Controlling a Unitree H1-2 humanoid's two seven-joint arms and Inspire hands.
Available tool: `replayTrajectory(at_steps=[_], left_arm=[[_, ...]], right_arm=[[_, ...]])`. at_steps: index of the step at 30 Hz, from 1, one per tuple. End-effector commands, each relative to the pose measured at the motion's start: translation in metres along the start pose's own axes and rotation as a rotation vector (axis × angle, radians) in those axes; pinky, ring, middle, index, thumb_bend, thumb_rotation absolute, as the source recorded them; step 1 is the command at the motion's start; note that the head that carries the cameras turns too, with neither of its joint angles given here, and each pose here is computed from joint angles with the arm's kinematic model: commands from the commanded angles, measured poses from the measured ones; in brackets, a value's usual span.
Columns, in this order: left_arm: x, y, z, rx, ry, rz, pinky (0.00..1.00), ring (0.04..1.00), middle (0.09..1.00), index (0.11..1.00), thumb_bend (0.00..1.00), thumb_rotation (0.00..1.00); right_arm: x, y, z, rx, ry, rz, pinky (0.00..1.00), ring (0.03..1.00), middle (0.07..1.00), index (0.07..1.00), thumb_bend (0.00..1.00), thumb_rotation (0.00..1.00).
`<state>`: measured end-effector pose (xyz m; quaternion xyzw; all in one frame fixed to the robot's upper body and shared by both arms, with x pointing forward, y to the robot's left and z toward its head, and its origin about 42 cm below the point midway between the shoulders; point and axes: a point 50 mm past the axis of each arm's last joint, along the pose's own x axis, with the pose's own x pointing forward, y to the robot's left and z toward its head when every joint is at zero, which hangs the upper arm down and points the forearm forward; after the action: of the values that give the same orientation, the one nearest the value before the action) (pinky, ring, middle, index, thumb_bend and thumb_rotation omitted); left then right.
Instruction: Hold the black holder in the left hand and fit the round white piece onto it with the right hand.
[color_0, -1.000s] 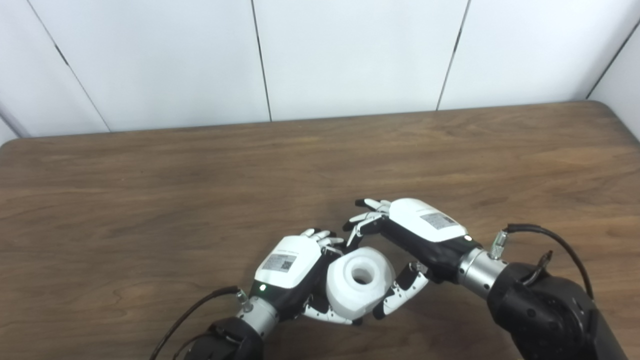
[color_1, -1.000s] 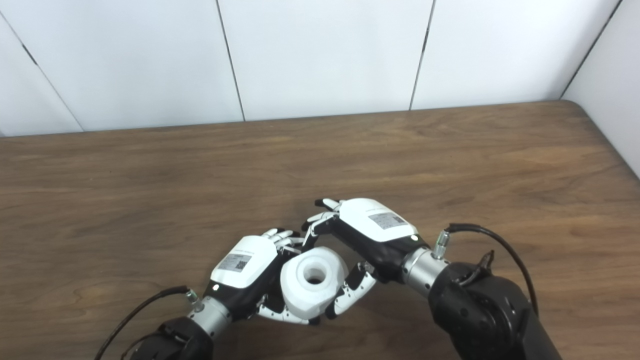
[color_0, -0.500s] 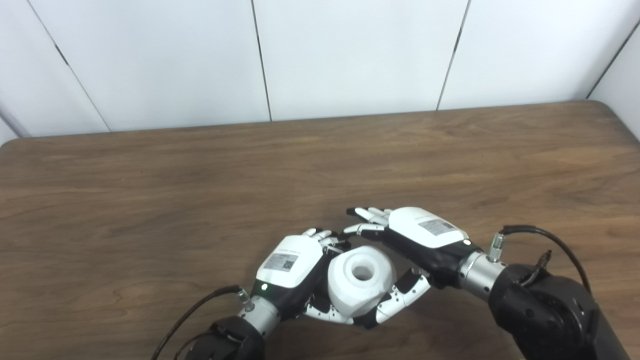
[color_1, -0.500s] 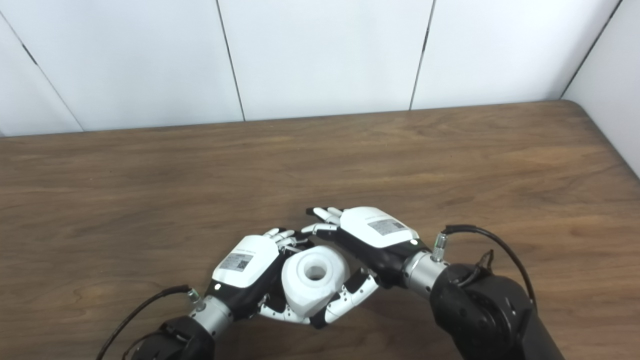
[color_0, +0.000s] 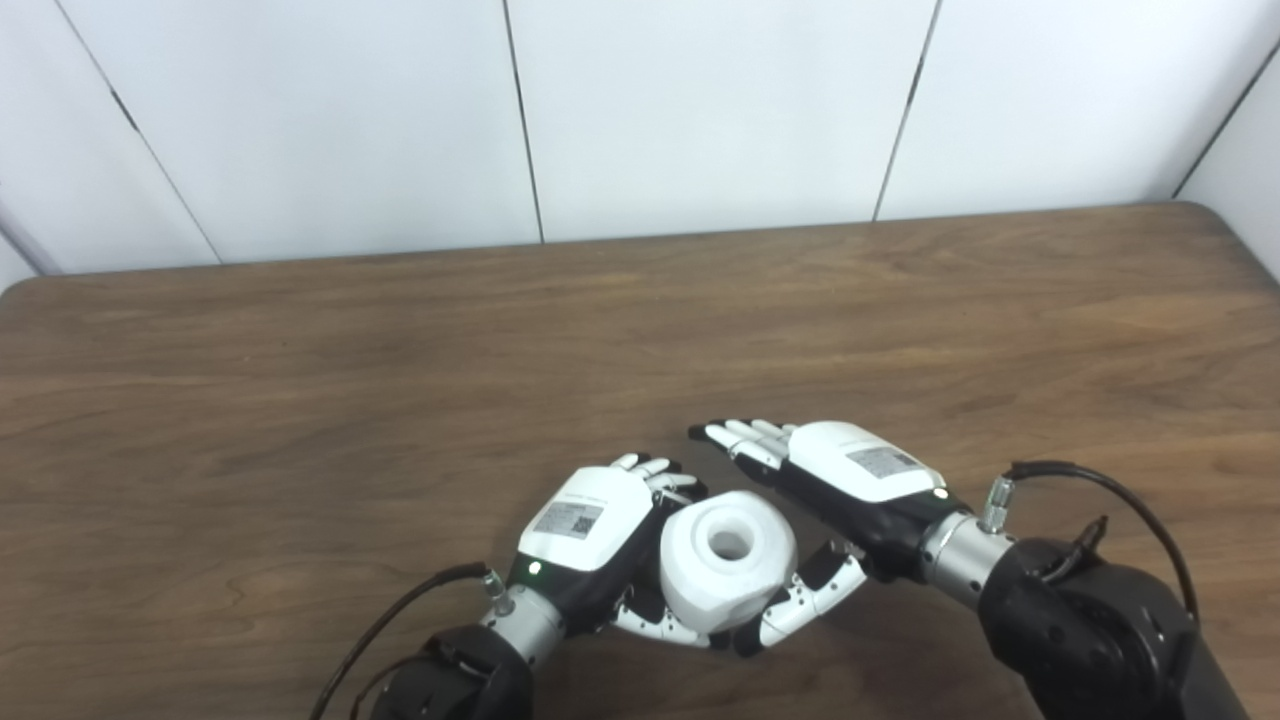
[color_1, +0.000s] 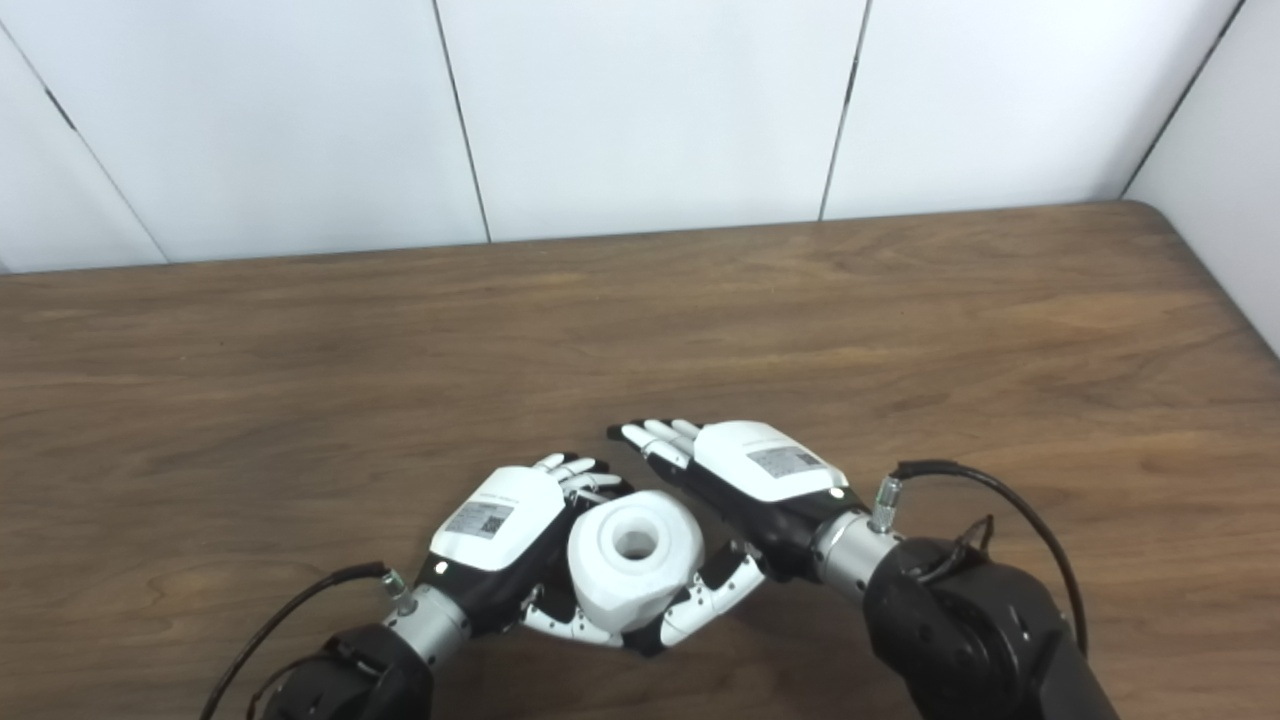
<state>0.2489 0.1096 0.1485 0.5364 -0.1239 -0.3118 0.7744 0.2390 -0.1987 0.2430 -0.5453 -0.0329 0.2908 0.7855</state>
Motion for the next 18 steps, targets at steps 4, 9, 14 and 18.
replayTrajectory(at_steps=[4, 9, 14, 18], left_arm=[[-0.005, -0.033, -0.003, -0.005, 0.025, -0.186, 0.95, 0.912, 0.813, 0.486, 0.52, 0.05], [-0.006, -0.035, -0.006, -0.001, 0.029, -0.193, 0.96, 0.916, 0.818, 0.486, 0.52, 0.05], [-0.007, -0.035, -0.009, 0.006, 0.025, -0.186, 0.95, 0.906, 0.815, 0.486, 0.52, 0.05], [-0.008, -0.035, -0.011, 0.008, 0.030, -0.186, 0.95, 0.903, 0.815, 0.486, 0.52, 0.05]], right_arm=[[-0.008, -0.027, 0.008, -0.015, -0.033, -0.090, 1.00, 1.000, 1.000, 1.000, 1.00, 0.48], [-0.019, -0.039, 0.009, -0.007, -0.026, -0.094, 1.00, 1.000, 1.000, 1.000, 1.00, 0.48], [-0.033, -0.048, 0.004, -0.002, -0.012, -0.102, 1.00, 1.000, 1.000, 1.000, 1.00, 0.48], [-0.044, -0.054, -0.001, 0.008, 0.002, -0.116, 1.00, 1.000, 1.000, 1.000, 1.00, 0.48]])
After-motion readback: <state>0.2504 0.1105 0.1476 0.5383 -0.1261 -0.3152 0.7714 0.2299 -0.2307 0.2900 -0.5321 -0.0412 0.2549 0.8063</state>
